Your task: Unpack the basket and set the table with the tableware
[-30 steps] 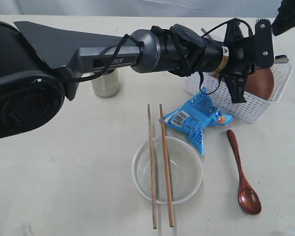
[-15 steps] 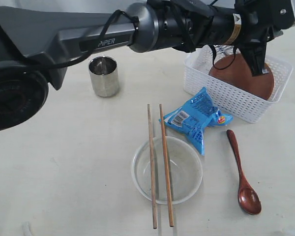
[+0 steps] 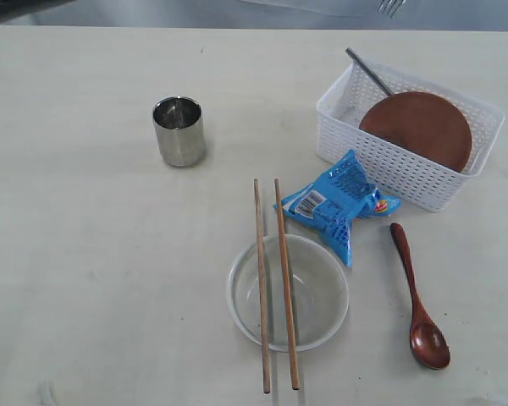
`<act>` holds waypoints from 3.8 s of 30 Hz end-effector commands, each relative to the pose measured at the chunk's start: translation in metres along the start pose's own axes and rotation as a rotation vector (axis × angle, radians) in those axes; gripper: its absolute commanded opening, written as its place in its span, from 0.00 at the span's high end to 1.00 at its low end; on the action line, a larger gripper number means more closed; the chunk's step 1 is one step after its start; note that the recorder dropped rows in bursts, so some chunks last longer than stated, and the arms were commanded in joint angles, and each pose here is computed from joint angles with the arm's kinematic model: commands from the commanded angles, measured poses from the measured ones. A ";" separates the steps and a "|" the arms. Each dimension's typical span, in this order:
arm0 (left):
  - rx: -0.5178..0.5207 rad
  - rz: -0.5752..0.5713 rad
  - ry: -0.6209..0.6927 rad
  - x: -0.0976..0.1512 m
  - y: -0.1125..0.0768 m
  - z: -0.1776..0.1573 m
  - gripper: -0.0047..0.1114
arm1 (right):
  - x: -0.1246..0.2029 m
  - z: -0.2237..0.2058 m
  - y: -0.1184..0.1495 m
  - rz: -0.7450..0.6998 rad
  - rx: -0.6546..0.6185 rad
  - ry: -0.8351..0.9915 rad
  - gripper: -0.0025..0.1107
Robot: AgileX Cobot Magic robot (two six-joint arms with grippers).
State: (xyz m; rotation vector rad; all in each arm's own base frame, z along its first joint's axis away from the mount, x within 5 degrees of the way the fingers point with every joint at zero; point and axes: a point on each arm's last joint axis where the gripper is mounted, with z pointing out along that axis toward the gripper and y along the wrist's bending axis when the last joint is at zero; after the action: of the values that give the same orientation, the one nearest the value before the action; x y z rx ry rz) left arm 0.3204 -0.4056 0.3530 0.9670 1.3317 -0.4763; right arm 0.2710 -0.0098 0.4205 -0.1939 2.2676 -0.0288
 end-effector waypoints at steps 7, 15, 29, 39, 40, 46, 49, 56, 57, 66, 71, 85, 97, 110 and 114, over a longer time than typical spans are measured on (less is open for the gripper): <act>-0.045 -0.105 0.135 0.018 -0.001 -0.044 0.96 | 0.040 -0.019 0.009 0.019 0.013 -0.018 0.98; -0.159 -0.123 0.225 0.021 0.007 -0.123 0.96 | 0.067 -0.010 0.016 0.060 -0.016 -0.002 0.98; -0.393 -0.346 0.701 0.041 0.019 -0.232 0.96 | 0.079 0.000 0.020 0.119 -0.046 0.007 0.98; -0.383 -0.715 1.040 0.109 -0.022 -0.252 0.96 | 0.078 -0.001 0.023 0.150 -0.076 0.003 0.98; -0.344 -0.772 1.016 0.119 -0.031 -0.253 0.96 | 0.078 -0.001 0.024 0.162 -0.087 0.003 0.98; -0.313 -0.888 0.953 0.142 -0.045 -0.257 0.96 | 0.078 -0.001 0.024 0.167 -0.094 0.001 0.98; -0.298 -0.910 0.914 0.146 -0.047 -0.257 0.96 | 0.078 -0.001 0.024 0.167 -0.094 0.001 0.98; -0.267 -0.931 0.980 0.163 -0.057 -0.248 0.96 | 0.077 -0.001 0.025 0.179 -0.104 -0.002 0.98; -0.255 -0.947 0.983 0.164 -0.059 -0.246 0.96 | 0.077 -0.001 0.025 0.176 -0.104 -0.002 0.98; -0.206 -0.953 0.975 0.171 -0.065 -0.239 0.96 | 0.077 -0.001 0.027 0.191 -0.121 -0.007 0.98; -0.207 -0.950 0.981 0.173 -0.066 -0.240 0.96 | 0.078 -0.001 0.027 0.190 -0.127 0.009 0.98; -0.217 -0.990 0.923 0.188 -0.070 -0.241 0.96 | 0.081 -0.001 0.029 0.188 -0.137 0.041 0.98; -0.250 -0.986 0.914 0.198 -0.060 -0.237 0.96 | 0.081 -0.001 0.029 0.167 -0.137 0.038 0.98; -0.172 -0.794 1.051 0.192 -0.039 -0.262 0.96 | 0.081 -0.001 0.028 0.136 -0.133 0.039 0.98; -0.084 -0.939 1.051 0.192 -0.026 -0.268 0.96 | 0.081 -0.001 0.028 0.136 -0.131 0.035 0.98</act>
State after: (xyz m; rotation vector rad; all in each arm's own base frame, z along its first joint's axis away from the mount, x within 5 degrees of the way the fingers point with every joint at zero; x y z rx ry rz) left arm 0.1846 -0.1640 0.1745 0.4298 2.7403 -0.5046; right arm 0.2166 0.0052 0.3568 -0.0934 2.3253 0.1971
